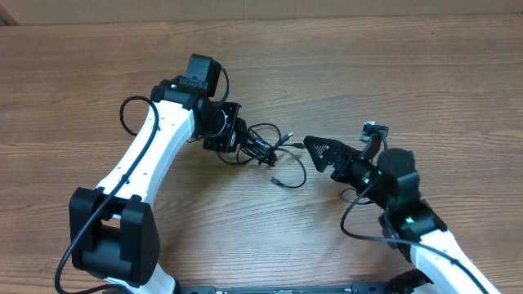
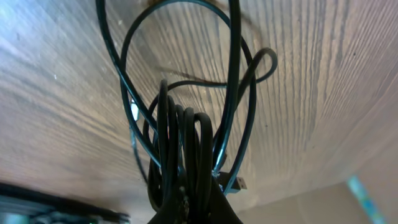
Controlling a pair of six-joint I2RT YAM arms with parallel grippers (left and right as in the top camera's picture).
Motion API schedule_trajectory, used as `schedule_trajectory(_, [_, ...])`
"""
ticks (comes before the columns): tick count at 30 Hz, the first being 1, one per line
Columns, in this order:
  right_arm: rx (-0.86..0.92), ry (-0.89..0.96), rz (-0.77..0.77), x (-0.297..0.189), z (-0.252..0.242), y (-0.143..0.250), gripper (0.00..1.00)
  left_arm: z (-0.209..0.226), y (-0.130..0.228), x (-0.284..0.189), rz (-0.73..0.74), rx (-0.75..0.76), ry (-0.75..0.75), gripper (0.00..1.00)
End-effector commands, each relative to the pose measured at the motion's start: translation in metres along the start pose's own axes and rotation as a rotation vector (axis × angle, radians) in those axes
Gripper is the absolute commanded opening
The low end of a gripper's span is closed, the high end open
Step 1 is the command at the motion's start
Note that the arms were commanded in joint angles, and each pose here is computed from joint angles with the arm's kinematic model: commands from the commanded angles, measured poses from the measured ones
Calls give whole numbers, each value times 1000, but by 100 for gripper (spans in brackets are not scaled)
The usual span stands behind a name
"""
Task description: Untangle cables
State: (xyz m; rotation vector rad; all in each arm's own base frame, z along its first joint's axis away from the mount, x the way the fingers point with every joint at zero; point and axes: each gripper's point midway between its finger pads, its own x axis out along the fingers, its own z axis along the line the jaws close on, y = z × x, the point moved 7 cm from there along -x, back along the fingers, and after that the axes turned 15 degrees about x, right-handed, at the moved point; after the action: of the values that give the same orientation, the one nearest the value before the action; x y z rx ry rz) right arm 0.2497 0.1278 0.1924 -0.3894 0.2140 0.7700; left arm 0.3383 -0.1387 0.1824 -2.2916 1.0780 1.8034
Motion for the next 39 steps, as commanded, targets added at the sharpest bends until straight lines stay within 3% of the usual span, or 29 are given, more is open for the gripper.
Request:
schedule_trajectory(1, [56,-71,97,-5,13,14,100,-6,9,-1,47,-117,12,4])
schedule_trajectory(6, [33,-53,225,3,14,47,100,-7,14,-1,91,-177,16,4])
schedule_trajectory(11, [-67,0,239,15,13,80,100,-8,18,-2,140,-216,18,4])
schedule_trajectory(15, [-178,53,171,21,10,98,80,-7,21,-2,162,-218,16,4])
schedule_trajectory(17, [-240,96,99,24,6,100,75,-6,22,-2,171,-222,9,4])
schedule_trajectory(21, [-355,205,-27,32,-8,99,74,-3,34,-4,279,-242,-13,4])
schedule_trajectory(25, [-370,221,-104,42,-12,93,73,2,39,-4,293,-253,-43,4])
schedule_trajectory(39, [-358,170,-97,46,-6,95,64,5,50,1,304,-242,-79,4])
